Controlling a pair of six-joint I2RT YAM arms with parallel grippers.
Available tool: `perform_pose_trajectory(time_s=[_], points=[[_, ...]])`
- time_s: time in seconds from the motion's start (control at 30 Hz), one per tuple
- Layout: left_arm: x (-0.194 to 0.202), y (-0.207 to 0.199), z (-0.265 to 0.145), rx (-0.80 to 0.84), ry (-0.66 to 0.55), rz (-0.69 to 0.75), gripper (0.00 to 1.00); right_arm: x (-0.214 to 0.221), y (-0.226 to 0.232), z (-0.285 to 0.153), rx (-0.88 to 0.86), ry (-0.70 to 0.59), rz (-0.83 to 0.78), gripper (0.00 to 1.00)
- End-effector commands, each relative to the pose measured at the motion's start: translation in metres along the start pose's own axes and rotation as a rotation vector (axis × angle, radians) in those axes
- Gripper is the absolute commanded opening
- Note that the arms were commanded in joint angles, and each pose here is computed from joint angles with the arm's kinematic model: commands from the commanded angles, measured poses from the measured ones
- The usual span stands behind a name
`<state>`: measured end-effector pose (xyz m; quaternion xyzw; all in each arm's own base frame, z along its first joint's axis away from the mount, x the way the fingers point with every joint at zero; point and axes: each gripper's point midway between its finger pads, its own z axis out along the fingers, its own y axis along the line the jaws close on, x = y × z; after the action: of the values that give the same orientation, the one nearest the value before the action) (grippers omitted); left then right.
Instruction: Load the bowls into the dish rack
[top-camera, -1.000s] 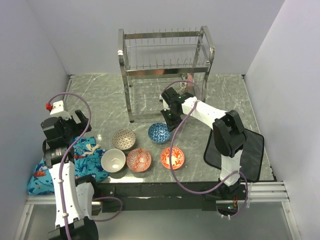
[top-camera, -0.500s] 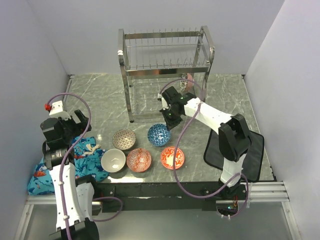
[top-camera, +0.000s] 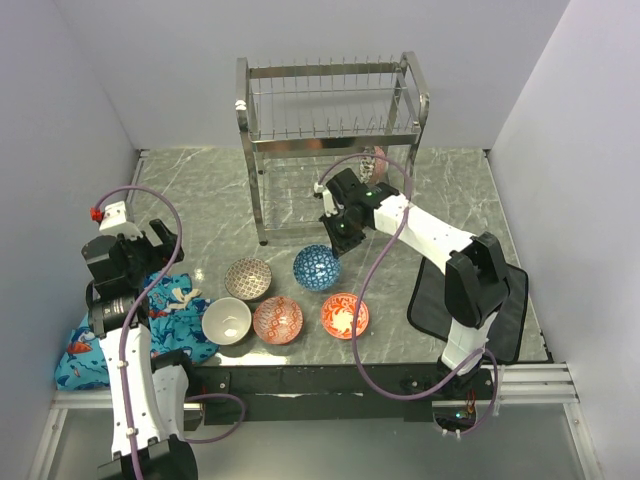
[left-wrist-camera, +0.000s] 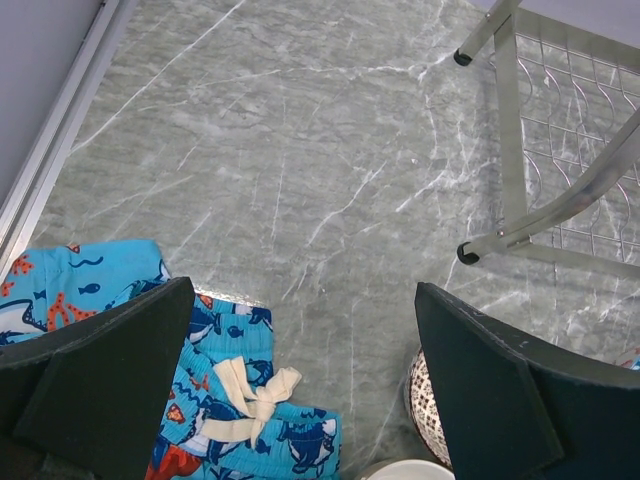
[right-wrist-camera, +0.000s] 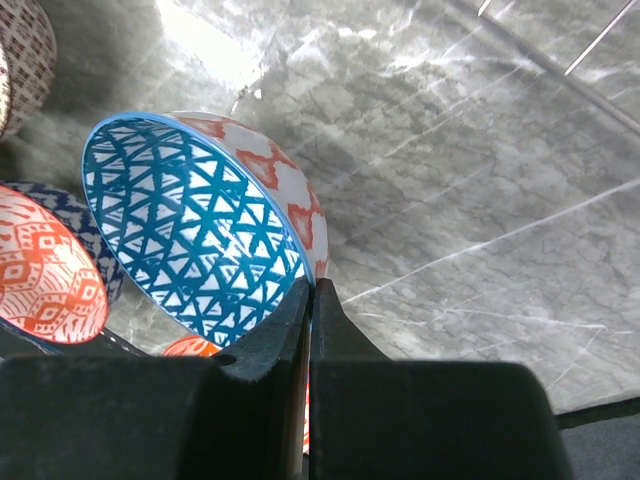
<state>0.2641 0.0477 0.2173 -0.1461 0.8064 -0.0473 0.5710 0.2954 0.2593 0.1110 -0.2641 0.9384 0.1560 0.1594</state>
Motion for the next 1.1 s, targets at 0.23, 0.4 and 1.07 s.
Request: perform_pose_trajectory(time_s=[0.23,0.4,1.07], points=[[-0.01,-0.006,-0.003,0.024,-0.034,0.011,1.0,-0.026,0.007,-0.006,-0.025,-0.068,-0.02,0.0],[-0.01,-0.006,-0.002,0.024,-0.032,0.01,0.99,-0.023,0.004,0.001,-0.018,-0.053,-0.021,0.0],[-0.008,-0.001,0.002,-0.001,-0.017,0.008,1.0,0.007,-0.007,0.036,-0.004,0.076,0.009,0.24]])
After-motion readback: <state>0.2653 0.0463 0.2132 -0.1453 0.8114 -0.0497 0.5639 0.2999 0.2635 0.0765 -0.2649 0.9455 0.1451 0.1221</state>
